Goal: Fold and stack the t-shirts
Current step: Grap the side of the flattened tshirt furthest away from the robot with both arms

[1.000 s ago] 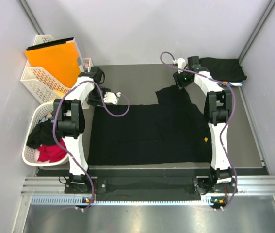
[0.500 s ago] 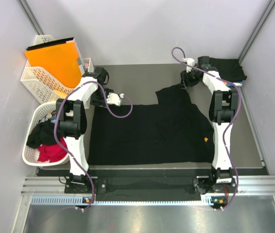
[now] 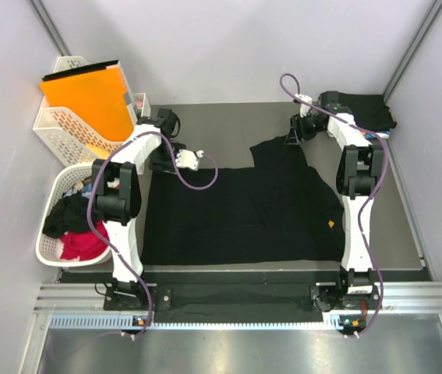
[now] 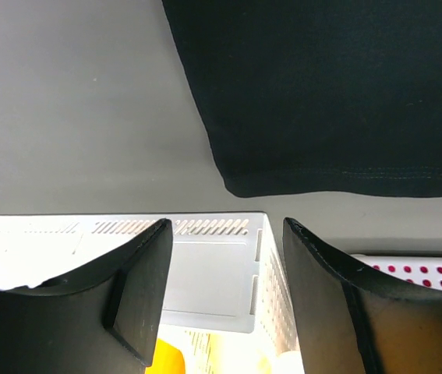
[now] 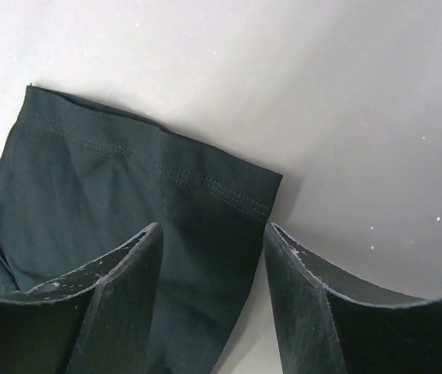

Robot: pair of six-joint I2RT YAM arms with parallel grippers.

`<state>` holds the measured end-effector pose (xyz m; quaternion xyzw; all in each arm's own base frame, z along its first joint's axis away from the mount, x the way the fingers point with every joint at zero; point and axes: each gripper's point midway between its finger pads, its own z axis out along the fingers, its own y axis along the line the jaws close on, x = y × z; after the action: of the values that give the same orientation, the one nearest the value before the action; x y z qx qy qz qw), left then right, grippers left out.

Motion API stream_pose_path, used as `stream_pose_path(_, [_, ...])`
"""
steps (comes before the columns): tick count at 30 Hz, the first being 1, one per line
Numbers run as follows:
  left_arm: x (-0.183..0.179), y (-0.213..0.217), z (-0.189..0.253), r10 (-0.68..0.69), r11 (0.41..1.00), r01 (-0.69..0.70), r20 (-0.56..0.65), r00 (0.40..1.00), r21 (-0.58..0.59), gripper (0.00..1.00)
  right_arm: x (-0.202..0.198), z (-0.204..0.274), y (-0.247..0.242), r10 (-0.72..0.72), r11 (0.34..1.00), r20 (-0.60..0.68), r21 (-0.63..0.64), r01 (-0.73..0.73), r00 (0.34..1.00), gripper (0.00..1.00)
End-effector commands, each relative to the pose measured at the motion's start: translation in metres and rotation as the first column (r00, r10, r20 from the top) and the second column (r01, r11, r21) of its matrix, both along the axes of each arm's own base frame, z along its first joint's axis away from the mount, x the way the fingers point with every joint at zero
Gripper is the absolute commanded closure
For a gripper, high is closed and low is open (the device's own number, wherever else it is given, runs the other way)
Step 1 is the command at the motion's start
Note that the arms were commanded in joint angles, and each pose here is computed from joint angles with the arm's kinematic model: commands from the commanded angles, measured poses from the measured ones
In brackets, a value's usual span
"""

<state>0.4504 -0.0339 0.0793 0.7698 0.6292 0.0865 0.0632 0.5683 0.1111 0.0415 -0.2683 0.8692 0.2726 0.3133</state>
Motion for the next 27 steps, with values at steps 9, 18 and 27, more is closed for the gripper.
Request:
stream_pose_path(9, [-0.036, 0.001, -0.008, 0.018, 1.0, -0.019, -0.065, 0.998, -0.023, 0.36, 0.017, 0.008, 0.004, -0.002, 0.999, 0.071, -0.035, 0.005, 0.997, 0.47])
stream_pose_path(18, [-0.03, -0.004, -0.038, 0.093, 0.99, -0.106, -0.138, 0.986, -0.09, 0.38, 0.017, 0.014, 0.003, 0.004, 0.999, 0.083, -0.047, 0.0, 0.997, 0.48])
stream_pose_path(27, [0.019, 0.015, -0.02, 0.119, 0.99, -0.118, 0.01, 0.993, -0.083, 0.38, 0.014, 0.015, 0.002, 0.011, 0.998, 0.084, -0.056, -0.007, 0.996, 0.49])
